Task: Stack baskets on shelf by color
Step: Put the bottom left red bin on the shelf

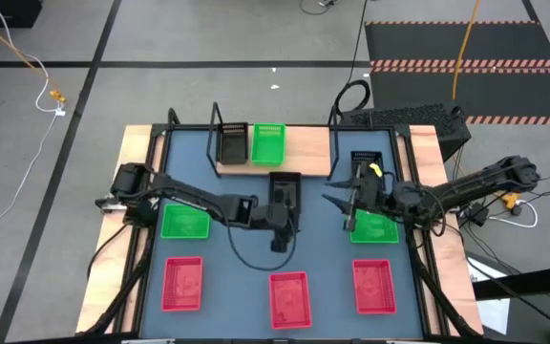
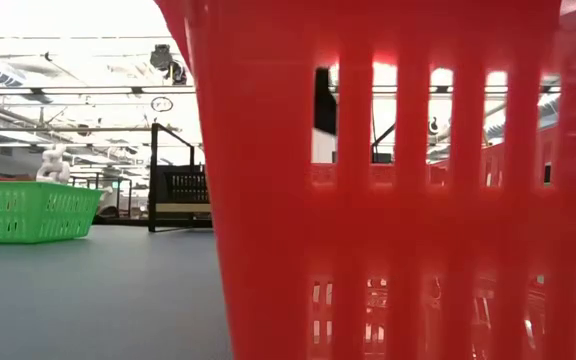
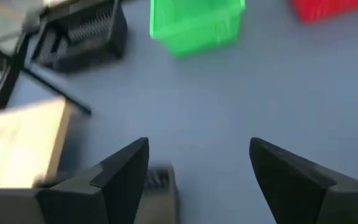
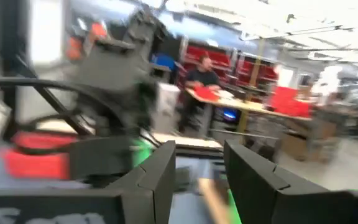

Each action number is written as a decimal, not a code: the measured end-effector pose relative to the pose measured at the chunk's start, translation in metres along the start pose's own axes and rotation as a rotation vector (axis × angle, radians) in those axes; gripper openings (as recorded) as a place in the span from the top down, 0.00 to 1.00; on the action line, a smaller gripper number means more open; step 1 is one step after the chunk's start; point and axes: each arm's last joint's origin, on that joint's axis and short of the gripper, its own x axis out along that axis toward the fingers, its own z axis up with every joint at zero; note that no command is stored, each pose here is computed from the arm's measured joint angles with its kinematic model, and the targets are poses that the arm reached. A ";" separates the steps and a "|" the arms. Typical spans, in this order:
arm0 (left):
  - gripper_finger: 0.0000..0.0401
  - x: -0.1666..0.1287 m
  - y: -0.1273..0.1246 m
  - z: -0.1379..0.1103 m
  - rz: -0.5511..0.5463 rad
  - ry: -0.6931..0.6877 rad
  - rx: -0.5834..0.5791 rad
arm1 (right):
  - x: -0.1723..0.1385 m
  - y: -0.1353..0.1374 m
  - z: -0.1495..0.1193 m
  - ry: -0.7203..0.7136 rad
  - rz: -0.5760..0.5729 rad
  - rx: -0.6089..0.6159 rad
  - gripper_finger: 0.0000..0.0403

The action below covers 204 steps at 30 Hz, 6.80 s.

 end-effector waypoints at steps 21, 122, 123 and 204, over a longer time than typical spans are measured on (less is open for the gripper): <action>0.30 -0.207 -0.039 -0.004 -0.365 0.322 -0.278 | -0.020 -0.042 0.066 0.013 -0.693 -0.040 0.68; 0.99 -0.145 -0.050 -0.002 -0.294 0.493 -0.664 | 0.005 -0.047 0.060 -0.336 -0.288 -0.283 0.68; 0.99 -0.144 -0.043 0.002 -0.283 0.468 -0.643 | 0.004 -0.048 0.059 -0.315 -0.305 -0.281 0.68; 0.99 0.081 0.193 0.015 0.126 0.156 -0.096 | -0.030 -0.014 0.064 -0.200 -0.019 0.127 0.68</action>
